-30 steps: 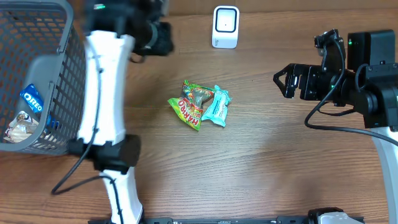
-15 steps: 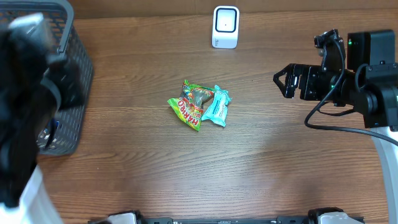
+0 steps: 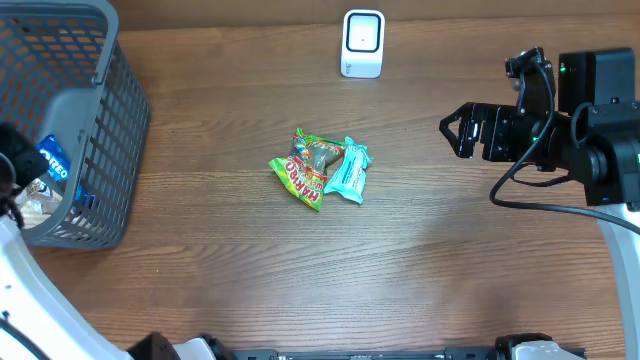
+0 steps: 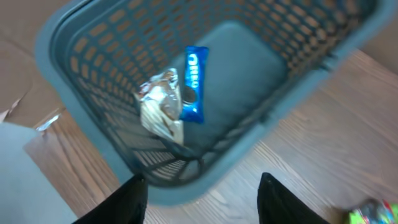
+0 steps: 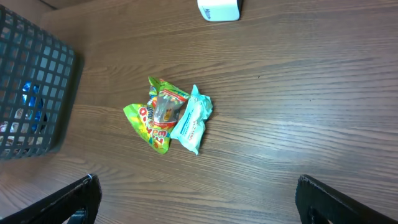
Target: Scan the item barcode
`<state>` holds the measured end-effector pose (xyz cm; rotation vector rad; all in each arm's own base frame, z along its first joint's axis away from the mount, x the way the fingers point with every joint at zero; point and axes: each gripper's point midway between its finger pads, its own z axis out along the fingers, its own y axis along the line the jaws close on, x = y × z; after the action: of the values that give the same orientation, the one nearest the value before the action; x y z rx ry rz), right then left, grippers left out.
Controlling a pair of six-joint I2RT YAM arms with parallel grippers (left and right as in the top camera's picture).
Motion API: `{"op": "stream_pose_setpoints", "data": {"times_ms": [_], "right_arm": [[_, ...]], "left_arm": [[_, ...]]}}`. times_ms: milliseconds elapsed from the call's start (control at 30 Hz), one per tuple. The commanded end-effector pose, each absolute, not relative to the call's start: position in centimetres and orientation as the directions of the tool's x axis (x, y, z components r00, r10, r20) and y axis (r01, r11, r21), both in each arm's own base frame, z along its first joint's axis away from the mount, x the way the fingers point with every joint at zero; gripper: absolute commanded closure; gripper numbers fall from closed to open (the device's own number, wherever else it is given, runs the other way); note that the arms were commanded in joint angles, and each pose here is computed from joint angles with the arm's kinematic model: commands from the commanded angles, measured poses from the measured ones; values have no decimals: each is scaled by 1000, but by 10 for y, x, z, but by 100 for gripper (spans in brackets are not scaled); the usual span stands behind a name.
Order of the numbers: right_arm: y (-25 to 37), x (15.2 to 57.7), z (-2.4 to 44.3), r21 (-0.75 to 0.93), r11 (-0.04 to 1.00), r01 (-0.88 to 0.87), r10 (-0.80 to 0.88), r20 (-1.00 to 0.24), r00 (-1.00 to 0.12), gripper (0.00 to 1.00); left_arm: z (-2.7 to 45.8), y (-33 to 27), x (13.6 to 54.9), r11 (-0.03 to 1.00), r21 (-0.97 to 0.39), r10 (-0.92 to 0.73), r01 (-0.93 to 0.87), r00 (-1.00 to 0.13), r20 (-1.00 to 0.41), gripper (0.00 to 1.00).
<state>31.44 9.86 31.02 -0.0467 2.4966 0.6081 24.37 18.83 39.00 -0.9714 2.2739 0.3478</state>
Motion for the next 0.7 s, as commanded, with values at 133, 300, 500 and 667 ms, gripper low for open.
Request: {"op": "stream_pose_setpoints", "data": {"times_ms": [133,300,500,667], "right_arm": [[100,318,322,404,896,-185,91,-574,-814,0],[100,318,321,405,896,-184,90,-571,-816,0],[100,317,321,406,896,-183,91,-569,-817,0],[100,317,321,408,895,-180,94,-567,-818,0]], "left_arm": [[344,216,270,675,-28,-640,-738,-565,-521,51],[304,242,284,649,0,-689,-761,-587,-425,55],[274,264,294,622,27,-720,-783,-585,-373,55],[261,279,302,590,47,-738,-806,-562,-374,55]]}}
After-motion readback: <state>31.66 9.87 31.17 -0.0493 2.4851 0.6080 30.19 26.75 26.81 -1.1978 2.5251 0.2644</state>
